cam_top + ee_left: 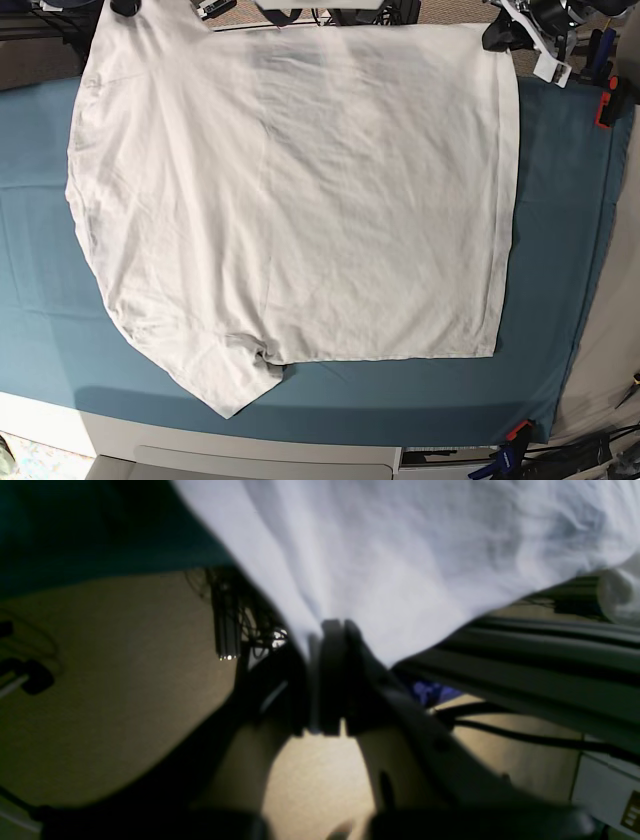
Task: Fold the T-shirt properly
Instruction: 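Lift the shoulder edges with both grippers and pull them toward the robot, then lower the held shoulder edges back onto the shirt with both grippers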
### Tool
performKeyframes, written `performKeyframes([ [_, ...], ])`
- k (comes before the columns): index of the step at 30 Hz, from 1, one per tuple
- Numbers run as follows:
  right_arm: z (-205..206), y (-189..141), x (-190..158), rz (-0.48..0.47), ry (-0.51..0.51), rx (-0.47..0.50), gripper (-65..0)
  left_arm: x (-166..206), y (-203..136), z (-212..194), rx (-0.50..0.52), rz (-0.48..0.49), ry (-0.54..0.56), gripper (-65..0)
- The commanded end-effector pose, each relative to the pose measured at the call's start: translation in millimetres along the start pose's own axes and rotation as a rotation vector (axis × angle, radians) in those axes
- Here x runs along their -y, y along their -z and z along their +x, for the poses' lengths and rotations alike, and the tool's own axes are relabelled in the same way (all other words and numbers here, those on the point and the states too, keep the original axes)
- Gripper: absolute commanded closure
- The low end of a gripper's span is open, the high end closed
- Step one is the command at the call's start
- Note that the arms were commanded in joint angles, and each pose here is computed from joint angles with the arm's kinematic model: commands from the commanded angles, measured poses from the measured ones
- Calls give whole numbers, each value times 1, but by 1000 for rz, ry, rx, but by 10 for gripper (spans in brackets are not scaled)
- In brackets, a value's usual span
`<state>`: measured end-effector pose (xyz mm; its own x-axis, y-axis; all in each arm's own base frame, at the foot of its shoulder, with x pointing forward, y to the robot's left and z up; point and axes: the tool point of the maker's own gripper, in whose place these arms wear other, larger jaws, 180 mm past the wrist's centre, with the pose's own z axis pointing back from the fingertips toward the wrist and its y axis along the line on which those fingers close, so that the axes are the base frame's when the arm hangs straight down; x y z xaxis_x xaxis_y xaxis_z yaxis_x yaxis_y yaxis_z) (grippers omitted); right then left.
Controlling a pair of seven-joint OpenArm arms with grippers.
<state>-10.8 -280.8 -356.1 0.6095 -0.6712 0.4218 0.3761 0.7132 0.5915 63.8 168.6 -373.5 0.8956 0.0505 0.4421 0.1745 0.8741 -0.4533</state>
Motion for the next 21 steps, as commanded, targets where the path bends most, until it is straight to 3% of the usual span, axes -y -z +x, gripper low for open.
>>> performKeyframes([
  [1,2,-10,0,-3,-2,3,0,3,-4,0,4,-7,7,0],
  [9,8,-9,-5,23,23,34,0,3,-4,4,18,-8,12,0],
  [13,24,0,-11,54,5,86,0,1,-2,21,48,18,83,0],
  [21,65,37,-57,155,-168,198,0,-4,3,48,111,34,134,0],
])
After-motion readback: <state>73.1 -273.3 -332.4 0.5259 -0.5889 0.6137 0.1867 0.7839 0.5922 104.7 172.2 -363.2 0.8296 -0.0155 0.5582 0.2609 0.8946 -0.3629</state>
